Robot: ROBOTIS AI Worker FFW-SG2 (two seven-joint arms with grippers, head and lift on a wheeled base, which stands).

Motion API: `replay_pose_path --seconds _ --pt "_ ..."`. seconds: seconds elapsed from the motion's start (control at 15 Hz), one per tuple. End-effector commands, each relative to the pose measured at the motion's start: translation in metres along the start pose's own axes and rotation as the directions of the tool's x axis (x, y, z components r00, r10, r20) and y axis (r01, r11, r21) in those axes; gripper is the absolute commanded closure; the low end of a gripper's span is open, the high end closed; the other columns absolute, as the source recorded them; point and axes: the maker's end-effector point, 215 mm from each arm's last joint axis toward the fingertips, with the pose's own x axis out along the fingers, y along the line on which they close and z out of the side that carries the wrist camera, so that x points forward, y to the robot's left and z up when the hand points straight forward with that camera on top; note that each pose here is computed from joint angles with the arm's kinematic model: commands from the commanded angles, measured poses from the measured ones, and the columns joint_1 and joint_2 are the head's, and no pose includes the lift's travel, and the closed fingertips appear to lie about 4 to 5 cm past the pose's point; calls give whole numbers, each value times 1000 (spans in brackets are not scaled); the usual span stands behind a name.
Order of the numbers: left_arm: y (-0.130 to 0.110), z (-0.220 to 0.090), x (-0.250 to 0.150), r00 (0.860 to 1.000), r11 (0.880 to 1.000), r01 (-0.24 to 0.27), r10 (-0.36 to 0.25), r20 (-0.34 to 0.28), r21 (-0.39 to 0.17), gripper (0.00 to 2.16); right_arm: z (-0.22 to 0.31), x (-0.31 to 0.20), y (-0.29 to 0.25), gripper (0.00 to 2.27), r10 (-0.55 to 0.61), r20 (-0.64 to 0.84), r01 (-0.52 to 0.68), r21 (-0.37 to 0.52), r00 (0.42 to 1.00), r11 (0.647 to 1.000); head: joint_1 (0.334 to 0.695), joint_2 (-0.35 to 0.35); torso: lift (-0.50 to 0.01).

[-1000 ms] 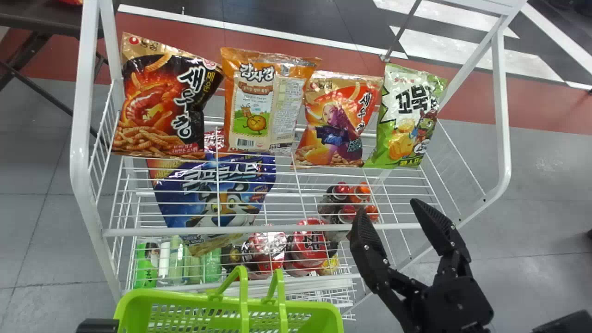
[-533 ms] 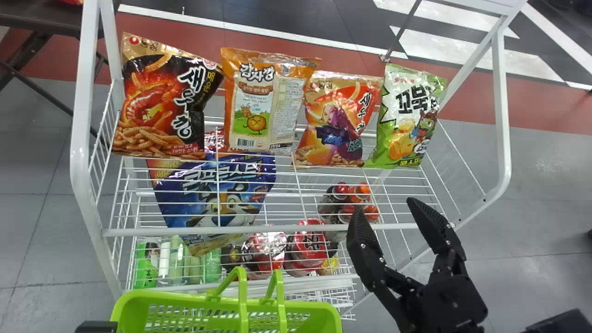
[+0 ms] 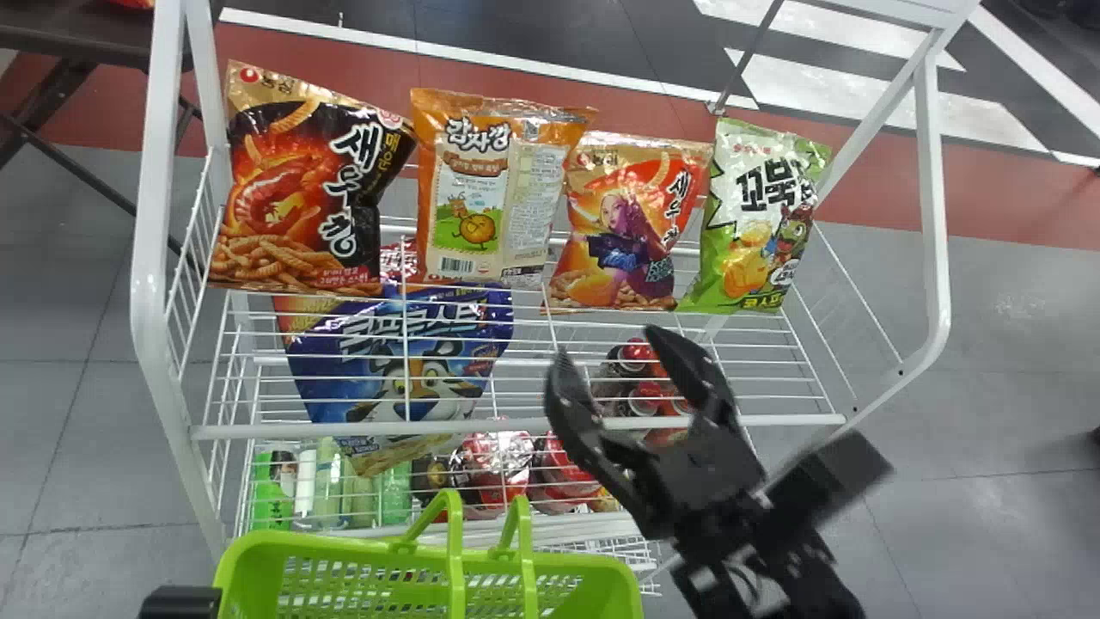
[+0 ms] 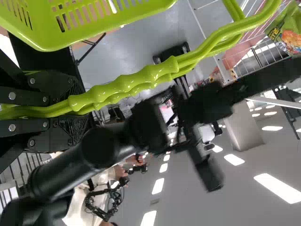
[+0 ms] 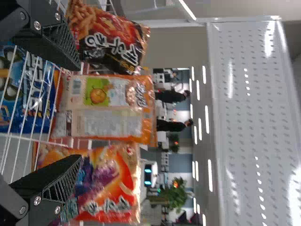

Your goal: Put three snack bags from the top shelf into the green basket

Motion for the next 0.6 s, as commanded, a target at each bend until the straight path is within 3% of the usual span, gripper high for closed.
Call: replay_pose_path --seconds 0.0,0.47,0.53 --pt "0 0 2 1000 1000 -6 6 -12 6 1683 -8 46 18 174 51 -30 -50 30 998 998 695 -350 -45" --pt "2 -5 10 999 1000 -20 20 -42 0 1683 -23 153 89 174 223 -147 -205 127 964 971 695 -350 -45" --pt "2 -5 10 999 1000 -20 20 -43 -3 1683 -22 167 98 174 239 -144 -220 134 960 966 695 -295 -45"
